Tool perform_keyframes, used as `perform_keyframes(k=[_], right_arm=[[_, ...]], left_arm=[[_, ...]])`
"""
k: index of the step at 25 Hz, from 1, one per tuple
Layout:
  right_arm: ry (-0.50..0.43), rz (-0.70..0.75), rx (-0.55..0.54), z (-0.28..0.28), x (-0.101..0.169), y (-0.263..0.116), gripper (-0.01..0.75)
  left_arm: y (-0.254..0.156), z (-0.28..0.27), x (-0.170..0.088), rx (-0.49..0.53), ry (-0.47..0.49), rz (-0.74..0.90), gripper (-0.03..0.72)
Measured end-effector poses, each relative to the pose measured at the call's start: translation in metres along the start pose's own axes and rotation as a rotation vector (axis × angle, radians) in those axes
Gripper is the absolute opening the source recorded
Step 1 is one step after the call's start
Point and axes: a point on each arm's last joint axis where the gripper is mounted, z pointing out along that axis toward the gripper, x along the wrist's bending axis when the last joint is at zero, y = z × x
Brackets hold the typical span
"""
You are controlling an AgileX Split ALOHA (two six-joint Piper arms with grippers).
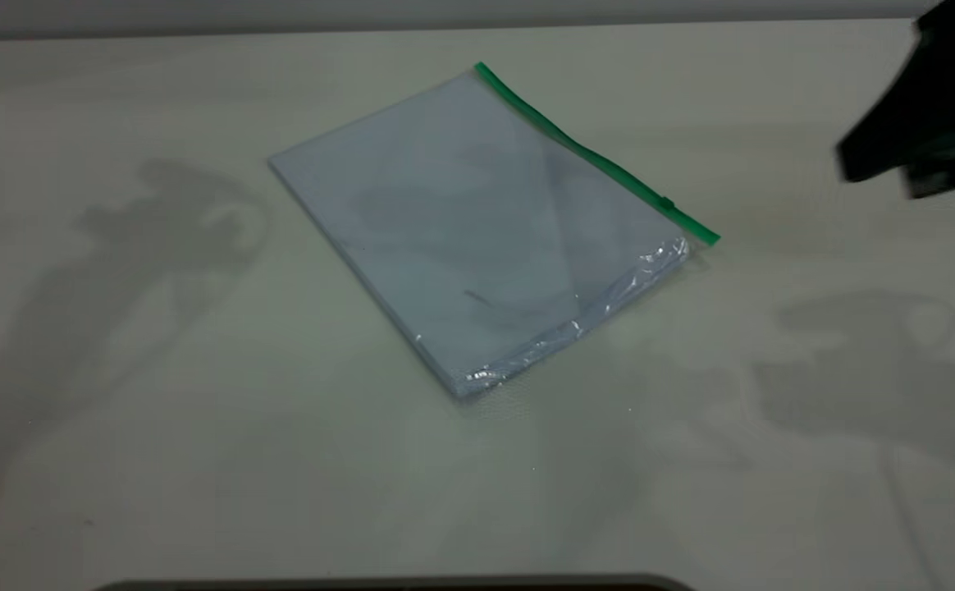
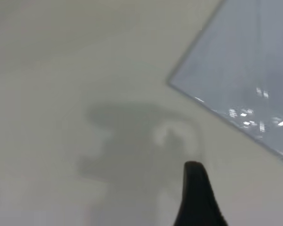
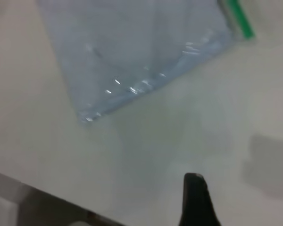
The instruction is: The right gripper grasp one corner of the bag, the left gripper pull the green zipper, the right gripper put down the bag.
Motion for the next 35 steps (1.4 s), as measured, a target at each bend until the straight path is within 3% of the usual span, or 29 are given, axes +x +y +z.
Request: perform_keyframes(k=[7,18,35], right_arm=[[0.171,-0.003,0.041,0.057,-0.014,0.011,0.534],[0.222,0.012,0.055,0.126,-0.044,0.017,0.534],[0.179,0.104,0.004,0.170,-0.071,0.010,0.534]], left_arm=[[0.006,0.040,-0.004,0.076,-0.124,0.066,0.563],[0.001,0.065,-0.019,0.063,-0.335,0.187,0.563],[0.003,0.065,-0.021,0.042,-0.353,0.184,0.563]])
